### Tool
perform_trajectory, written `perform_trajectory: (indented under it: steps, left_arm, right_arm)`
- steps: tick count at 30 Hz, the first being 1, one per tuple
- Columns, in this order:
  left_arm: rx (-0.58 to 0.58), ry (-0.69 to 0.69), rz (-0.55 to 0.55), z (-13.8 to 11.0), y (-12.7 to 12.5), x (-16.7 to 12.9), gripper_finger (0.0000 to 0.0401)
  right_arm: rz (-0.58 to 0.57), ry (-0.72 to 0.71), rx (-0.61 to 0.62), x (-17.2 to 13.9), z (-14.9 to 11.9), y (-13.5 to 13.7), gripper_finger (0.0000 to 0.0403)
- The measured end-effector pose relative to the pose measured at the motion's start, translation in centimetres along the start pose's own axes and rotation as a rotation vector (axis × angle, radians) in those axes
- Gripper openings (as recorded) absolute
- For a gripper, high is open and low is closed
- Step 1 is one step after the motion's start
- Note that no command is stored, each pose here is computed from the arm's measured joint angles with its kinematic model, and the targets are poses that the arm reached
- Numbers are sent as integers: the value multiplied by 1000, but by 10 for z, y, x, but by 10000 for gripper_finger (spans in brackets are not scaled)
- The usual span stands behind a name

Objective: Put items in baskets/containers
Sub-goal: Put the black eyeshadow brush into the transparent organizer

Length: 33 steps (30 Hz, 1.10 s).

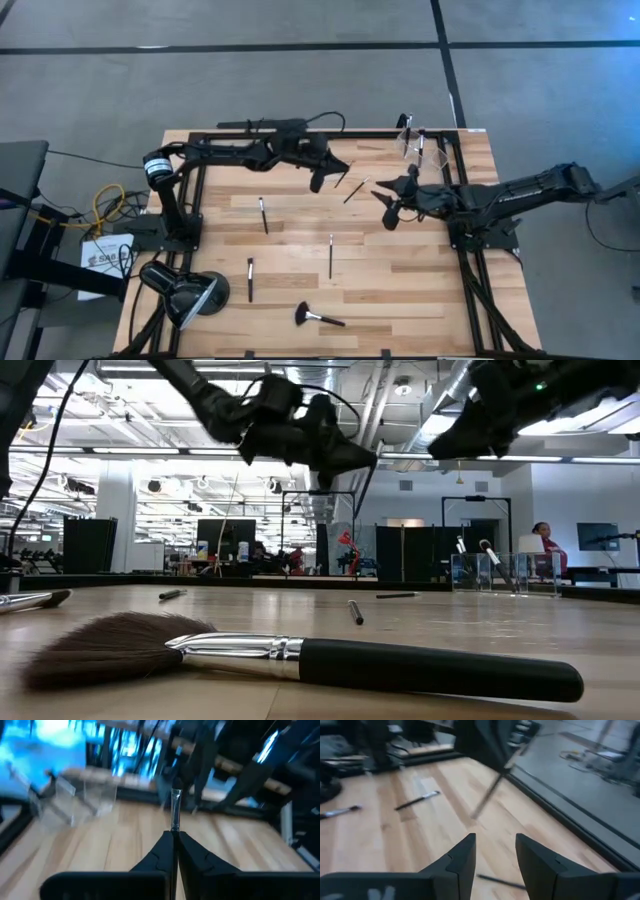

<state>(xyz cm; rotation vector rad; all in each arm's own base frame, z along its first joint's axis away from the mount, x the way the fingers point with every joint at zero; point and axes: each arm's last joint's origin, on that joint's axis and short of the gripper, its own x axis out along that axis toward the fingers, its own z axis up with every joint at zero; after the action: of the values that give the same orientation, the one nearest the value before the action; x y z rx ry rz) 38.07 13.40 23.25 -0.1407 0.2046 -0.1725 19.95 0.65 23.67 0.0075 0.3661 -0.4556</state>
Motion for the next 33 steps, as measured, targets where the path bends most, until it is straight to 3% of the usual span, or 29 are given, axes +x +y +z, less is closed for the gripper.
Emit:
perform_trajectory:
  steps: [6,16,23,33]
  left_arm:
    - [37,-206,-104,-22,-12,-15,12]
    - [36,-286,-150,-57,-25,-38,12]
    - [104,-386,-164,-60,-35,-48,13]
    - [130,-397,-161,-59,-36,-48,15]
  right_arm:
    - [138,-64,2,30,3,7,153]
    - [228,-186,76,75,1,4,177]
    - [305,-252,126,103,-8,1,183]
    - [401,-290,104,122,9,1,173]
